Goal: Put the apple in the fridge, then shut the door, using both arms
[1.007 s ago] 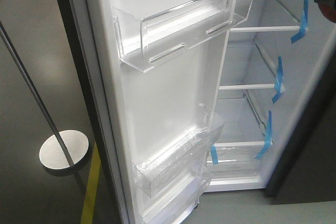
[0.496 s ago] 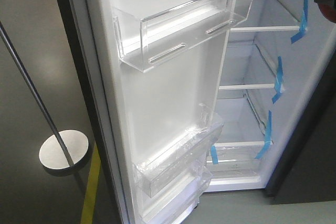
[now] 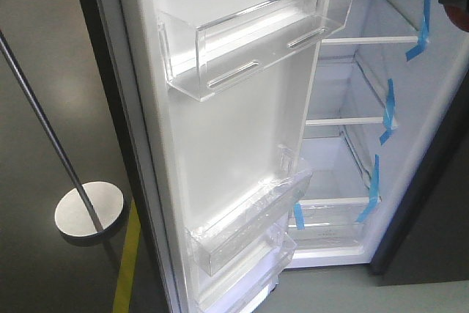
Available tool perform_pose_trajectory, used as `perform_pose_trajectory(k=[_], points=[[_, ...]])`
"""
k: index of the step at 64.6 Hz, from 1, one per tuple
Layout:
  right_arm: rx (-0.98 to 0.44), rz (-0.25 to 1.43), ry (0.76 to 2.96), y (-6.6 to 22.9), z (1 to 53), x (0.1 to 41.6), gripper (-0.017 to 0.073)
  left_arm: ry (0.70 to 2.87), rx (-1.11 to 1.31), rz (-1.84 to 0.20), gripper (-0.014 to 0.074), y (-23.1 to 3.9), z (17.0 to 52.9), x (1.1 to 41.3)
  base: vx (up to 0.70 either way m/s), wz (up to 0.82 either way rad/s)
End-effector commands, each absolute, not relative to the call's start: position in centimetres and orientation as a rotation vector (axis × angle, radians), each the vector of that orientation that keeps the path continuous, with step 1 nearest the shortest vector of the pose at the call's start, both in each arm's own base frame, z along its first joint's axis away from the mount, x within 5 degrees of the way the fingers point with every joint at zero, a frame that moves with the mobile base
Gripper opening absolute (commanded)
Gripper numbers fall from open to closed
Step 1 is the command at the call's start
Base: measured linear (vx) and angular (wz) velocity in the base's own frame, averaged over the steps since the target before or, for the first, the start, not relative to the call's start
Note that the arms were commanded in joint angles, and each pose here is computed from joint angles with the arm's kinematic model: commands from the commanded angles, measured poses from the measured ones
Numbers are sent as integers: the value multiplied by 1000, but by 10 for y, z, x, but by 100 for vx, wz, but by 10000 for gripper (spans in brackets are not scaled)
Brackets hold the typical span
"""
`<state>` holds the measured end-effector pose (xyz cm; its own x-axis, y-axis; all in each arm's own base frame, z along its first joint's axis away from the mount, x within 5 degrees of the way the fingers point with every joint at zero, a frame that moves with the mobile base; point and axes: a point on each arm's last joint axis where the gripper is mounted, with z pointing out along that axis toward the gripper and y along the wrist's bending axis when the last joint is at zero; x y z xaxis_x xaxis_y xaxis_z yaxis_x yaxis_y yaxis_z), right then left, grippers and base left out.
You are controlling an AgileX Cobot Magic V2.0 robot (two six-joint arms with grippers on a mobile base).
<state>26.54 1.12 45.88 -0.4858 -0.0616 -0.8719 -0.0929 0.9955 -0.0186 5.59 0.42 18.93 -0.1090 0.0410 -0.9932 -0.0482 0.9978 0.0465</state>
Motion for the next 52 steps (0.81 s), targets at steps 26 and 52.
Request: perform_pose_trajectory(k=[26,52], points=[[-103,22,1936,10,482,257,149,1579,1,51,-6,3,202,55,0,0],[-214,280,1556,32,525,254,149,1579,1,51,-6,3,202,55,0,0]])
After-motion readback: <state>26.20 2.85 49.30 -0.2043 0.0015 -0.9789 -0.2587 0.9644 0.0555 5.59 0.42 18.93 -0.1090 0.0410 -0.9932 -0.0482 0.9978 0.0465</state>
